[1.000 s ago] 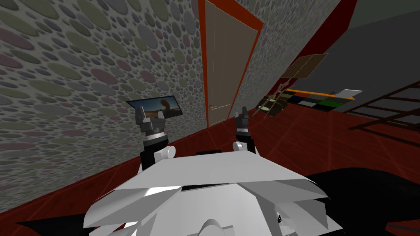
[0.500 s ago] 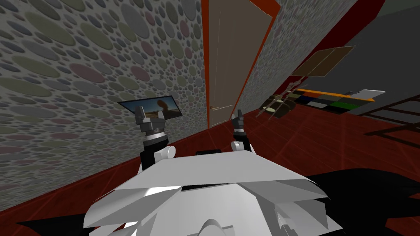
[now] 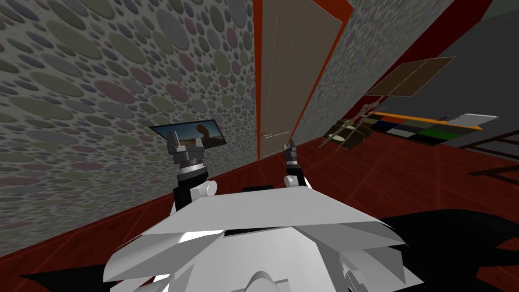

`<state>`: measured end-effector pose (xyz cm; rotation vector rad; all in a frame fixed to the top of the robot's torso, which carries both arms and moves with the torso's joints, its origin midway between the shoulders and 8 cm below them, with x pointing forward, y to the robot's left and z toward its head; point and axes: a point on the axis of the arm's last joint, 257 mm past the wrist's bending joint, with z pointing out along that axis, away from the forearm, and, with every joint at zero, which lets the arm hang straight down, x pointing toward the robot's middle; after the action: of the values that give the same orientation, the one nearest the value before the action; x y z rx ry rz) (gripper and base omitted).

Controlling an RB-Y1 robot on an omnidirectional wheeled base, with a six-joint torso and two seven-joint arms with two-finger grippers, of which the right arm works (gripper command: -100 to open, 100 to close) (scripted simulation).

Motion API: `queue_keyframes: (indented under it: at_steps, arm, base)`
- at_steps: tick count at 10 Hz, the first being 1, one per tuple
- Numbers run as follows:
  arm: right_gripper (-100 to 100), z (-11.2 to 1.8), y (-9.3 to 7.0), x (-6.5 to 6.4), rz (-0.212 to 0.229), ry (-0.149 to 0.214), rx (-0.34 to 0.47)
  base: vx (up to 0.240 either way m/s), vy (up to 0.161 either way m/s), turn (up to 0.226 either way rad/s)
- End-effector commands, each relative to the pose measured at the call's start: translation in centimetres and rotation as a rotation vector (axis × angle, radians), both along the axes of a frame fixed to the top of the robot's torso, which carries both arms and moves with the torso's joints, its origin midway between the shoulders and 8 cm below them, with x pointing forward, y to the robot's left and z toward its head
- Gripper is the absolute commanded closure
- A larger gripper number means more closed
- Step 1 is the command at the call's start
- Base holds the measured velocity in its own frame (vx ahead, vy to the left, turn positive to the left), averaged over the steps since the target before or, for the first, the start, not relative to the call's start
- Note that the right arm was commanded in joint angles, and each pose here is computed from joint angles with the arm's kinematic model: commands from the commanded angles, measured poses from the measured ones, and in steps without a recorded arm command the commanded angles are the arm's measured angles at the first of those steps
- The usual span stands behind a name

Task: Pull the door open

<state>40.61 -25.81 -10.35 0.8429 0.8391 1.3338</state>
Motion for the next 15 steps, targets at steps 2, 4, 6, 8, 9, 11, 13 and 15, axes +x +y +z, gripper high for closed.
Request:
queue_keyframes:
  at_steps: [2, 4, 6, 8, 9, 11, 13, 15]
  arm:
    - [-100, -1.8, 0.2, 0.7, 0.016, 0.026, 0.007]
    - [-100, -3.0, 0.3, 1.1, 0.027, 0.042, 0.011]
    - [-100, -4.2, 0.4, 1.4, 0.038, 0.059, 0.015]
    - [-100, -5.4, 0.4, 1.7, 0.048, 0.076, 0.019]
    - [-100, -6.5, 0.5, 2.1, 0.058, 0.09, 0.022]
    - [-100, -7.6, 0.5, 2.3, 0.068, 0.104, 0.026]
    - [-100, -8.8, 0.5, 2.6, 0.077, 0.123, 0.028]
    - [-100, -10.1, 0.4, 2.8, 0.085, 0.142, 0.031]
  base:
    - [0.061, -0.018, 0.054]
    - [0.057, -0.004, 0.045]
    - [0.049, -0.007, 0.042]
    - [0.051, -0.01, 0.048]
    - [0.054, -0.017, 0.066]
    - [0.047, -0.015, 0.043]
    - [0.046, -0.006, 0.053]
    - [0.052, -0.01, 0.045]
